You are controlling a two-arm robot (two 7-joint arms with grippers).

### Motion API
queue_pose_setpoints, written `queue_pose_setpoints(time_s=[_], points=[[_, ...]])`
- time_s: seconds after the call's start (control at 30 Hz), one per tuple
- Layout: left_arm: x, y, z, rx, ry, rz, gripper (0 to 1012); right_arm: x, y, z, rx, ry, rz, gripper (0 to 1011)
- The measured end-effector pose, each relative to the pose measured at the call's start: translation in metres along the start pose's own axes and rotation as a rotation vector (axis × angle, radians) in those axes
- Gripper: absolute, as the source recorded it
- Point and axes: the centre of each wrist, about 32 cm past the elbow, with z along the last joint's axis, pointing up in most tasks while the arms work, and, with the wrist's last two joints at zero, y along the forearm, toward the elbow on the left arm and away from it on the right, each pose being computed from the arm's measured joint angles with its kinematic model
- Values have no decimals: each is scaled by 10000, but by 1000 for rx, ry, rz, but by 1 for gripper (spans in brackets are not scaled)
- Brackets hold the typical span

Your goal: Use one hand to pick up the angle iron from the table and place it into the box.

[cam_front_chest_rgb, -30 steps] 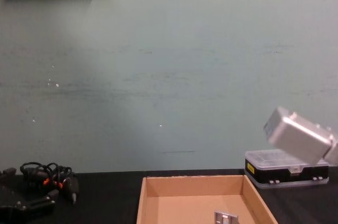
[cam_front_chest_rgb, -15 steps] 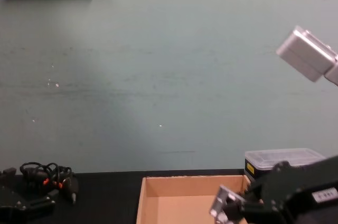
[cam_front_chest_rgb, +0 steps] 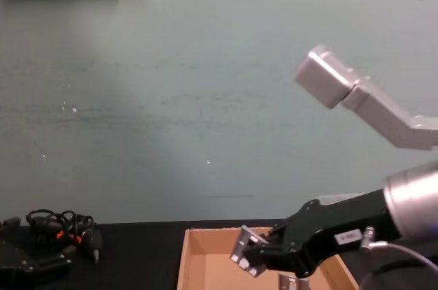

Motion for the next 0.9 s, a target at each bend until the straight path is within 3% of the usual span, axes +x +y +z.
queue_pose_setpoints(time_s=[0.37, 0.9], points=[[0, 0, 0, 0, 0, 0, 1000, 102, 287, -44, -37, 13, 1, 121], [0, 0, 0, 0, 0, 0, 1000, 201, 468, -169, -79, 43, -17, 121]])
